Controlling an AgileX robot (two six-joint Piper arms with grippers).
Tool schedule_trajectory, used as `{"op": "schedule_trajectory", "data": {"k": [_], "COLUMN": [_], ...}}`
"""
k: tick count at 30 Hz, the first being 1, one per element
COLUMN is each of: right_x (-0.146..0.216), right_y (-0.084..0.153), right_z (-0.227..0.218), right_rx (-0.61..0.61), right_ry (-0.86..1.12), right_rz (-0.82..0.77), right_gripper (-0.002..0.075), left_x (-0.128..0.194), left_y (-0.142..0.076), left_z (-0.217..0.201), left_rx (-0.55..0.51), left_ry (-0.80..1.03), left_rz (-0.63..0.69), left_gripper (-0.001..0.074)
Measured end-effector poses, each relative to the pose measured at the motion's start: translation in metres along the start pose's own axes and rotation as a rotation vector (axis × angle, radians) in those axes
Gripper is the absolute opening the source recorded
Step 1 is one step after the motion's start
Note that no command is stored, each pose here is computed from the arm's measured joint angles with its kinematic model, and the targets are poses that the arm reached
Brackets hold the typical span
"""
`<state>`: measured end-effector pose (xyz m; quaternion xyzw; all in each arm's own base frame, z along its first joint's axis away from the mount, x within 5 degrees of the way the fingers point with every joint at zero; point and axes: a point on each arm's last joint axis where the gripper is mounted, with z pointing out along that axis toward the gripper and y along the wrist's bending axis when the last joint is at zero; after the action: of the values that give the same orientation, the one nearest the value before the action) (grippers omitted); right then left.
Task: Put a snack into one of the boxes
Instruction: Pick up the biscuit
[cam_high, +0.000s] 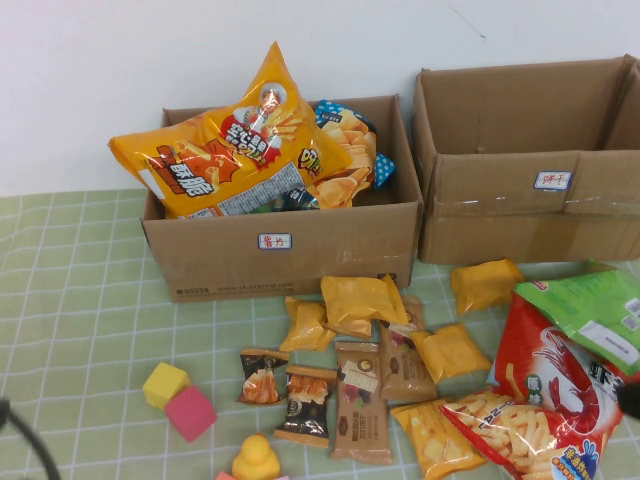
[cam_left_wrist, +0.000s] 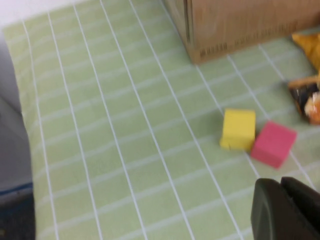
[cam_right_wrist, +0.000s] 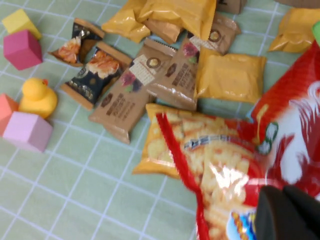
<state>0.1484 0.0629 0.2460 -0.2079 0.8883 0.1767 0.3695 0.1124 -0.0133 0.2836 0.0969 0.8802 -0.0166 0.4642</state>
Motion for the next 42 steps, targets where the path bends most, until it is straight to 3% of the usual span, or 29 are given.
{"op": "schedule_trajectory", "data": {"k": [5, 11, 15, 18, 24, 42], "right_x": [-0.042, -0.091, -0.103, -0.104, -0.103, -0.072], "right_y": [-0.012, -0.02, -0.014, -0.009, -0.009, -0.027], "right_z": [0.023, 0.068, 0.109, 0.142, 0.189, 0.25], "right_rx": [-0.018, -0.066, -0.095, -0.105, -0.097, -0.048], "right_ry": [0.036, 0.085, 0.169, 0.246, 0.309, 0.485], "right_rz": [0.023, 0.025, -0.069, -0.152, -0.162, -0.11], "right_gripper": [0.0017, 0.0129, 0.0229, 0.0348, 0.0538, 0.0573], "left_x": [0.028, 0.032, 0.033, 0.035, 0.035, 0.03], "left_y": [-0.004, -0.004, -0.005, -0.006, -0.006, -0.005], "left_z": [-0.003, -0.004, 0.0, 0.002, 0.003, 0.002], "left_rx": [0.001, -0.006, 0.004, 0.009, 0.015, 0.005], "left_ry": [-0.009, -0.074, -0.111, -0.125, -0.135, -0.186], "left_rz": [-0.004, -0.03, -0.08, -0.098, -0.124, -0.133], "left_gripper": [-0.0001, -0.0001, -0.0001, -0.0001, -0.0001, -0.0001]}}
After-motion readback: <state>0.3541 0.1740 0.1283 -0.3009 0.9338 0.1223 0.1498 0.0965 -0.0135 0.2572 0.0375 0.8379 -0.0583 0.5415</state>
